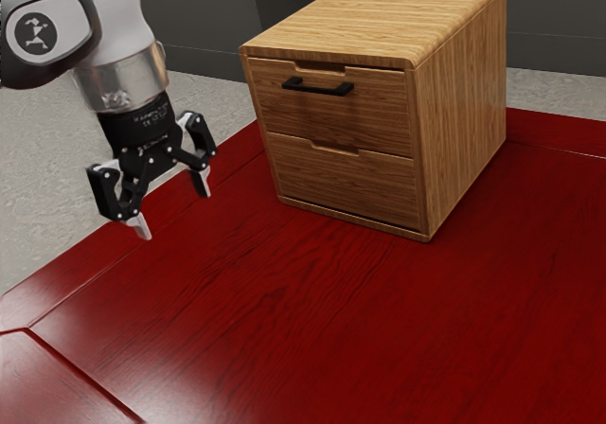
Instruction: Pull the drawer handle with one arm to open the drawer
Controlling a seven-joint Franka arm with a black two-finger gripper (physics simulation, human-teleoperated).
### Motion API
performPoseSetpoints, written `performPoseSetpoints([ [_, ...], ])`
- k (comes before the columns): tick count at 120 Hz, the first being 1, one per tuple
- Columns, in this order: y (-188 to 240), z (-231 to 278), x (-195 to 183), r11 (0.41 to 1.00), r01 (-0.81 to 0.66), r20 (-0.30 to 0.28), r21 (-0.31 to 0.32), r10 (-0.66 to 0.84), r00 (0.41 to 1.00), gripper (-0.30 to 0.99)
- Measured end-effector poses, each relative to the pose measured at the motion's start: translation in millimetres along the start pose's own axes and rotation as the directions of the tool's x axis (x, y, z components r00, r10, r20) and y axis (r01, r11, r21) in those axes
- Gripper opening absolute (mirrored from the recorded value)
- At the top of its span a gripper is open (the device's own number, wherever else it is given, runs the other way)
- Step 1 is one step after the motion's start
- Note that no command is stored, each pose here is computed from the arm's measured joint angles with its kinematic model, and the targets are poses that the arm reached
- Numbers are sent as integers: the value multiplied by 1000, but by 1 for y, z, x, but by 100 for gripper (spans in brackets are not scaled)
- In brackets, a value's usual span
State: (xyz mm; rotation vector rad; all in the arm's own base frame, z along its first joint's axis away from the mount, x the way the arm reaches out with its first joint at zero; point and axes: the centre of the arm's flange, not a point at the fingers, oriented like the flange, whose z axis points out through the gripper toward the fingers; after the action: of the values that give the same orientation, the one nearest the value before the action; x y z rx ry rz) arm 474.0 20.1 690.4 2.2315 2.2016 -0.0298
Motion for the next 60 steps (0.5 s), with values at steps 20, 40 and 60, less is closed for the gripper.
performPoseSetpoints([
  [20,6,11,4,1000,4,-6,-19,-4,1000,69],
  [40,31,-3,-5,999,-12,-34,-49,10,999,69],
  [60,86,-29,-4,985,-10,-66,-171,-1,998,69],
])
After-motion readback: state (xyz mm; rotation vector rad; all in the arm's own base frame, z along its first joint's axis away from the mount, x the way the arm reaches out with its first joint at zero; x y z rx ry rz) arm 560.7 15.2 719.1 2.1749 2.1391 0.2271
